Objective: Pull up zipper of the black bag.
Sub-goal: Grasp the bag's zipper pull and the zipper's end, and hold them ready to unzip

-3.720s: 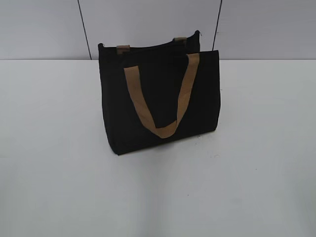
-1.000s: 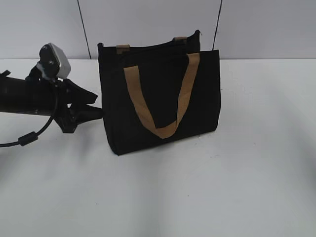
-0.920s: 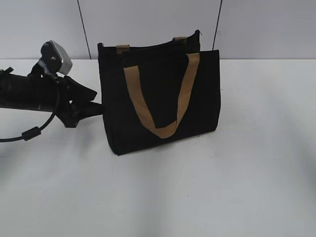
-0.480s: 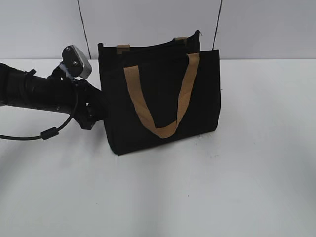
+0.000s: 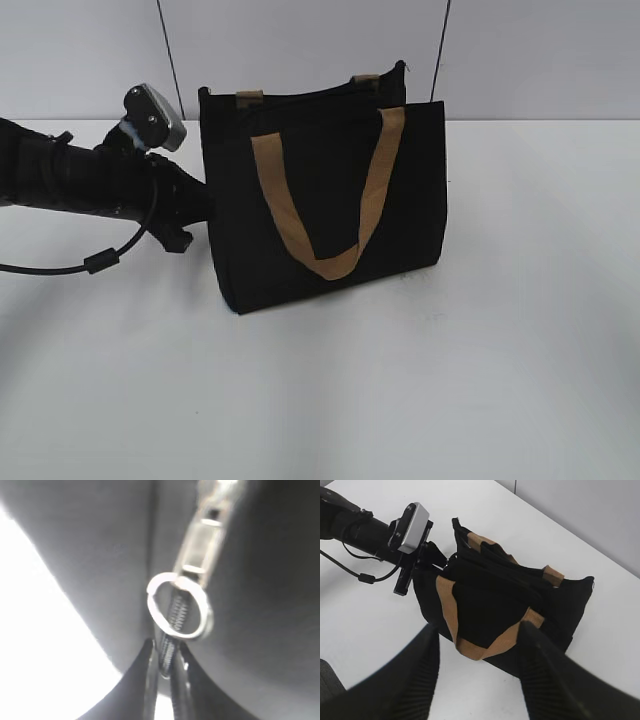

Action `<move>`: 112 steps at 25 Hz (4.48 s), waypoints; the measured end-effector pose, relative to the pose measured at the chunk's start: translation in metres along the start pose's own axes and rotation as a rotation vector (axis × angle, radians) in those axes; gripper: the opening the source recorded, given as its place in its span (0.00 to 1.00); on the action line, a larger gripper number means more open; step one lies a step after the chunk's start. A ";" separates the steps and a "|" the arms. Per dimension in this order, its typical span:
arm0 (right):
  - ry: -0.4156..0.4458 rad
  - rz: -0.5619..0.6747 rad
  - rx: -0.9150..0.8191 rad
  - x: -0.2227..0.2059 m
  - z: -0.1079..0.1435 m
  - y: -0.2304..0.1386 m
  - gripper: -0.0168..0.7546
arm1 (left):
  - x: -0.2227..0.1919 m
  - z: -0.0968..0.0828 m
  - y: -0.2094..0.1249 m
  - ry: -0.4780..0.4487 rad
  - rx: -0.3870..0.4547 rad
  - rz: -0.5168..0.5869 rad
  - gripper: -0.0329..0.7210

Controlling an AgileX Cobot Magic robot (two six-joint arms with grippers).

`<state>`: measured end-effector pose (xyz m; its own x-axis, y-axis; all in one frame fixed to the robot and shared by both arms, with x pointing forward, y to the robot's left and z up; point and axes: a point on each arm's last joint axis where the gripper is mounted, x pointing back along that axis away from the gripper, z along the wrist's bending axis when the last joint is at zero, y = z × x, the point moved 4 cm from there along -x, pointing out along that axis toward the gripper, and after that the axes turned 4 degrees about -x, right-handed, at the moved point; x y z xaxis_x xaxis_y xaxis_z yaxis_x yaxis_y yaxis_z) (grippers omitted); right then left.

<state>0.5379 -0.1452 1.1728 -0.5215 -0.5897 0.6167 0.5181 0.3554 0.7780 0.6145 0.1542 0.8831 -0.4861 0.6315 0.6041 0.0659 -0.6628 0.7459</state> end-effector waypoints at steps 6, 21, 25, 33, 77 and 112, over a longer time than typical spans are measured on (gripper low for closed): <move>-0.005 -0.033 0.015 0.006 0.001 0.009 0.52 | 0.005 0.008 -0.002 0.053 0.009 0.054 0.09; 0.168 0.039 -0.056 -0.090 0.043 0.024 0.51 | 0.080 0.013 0.042 0.249 -0.057 0.040 0.09; 0.192 0.077 -0.086 -0.122 0.045 0.029 0.47 | 0.092 0.015 0.053 0.278 -0.076 0.014 0.09; 0.237 0.183 -0.051 -0.167 0.055 0.012 0.46 | 0.097 0.015 0.058 0.289 -0.085 -0.002 0.09; 0.157 0.271 -0.102 -0.233 0.043 -0.022 0.38 | 0.105 0.016 0.066 0.305 -0.062 -0.028 0.08; 0.096 0.282 -0.070 -0.227 0.029 -0.022 0.02 | 0.115 -0.011 0.050 0.129 0.103 0.139 0.08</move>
<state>0.6254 0.0022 1.0188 -0.2858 -0.5421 0.7903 0.6807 0.4656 0.5655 0.5524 0.1895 0.9866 -0.5728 0.4759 0.6674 0.2256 -0.6912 0.6865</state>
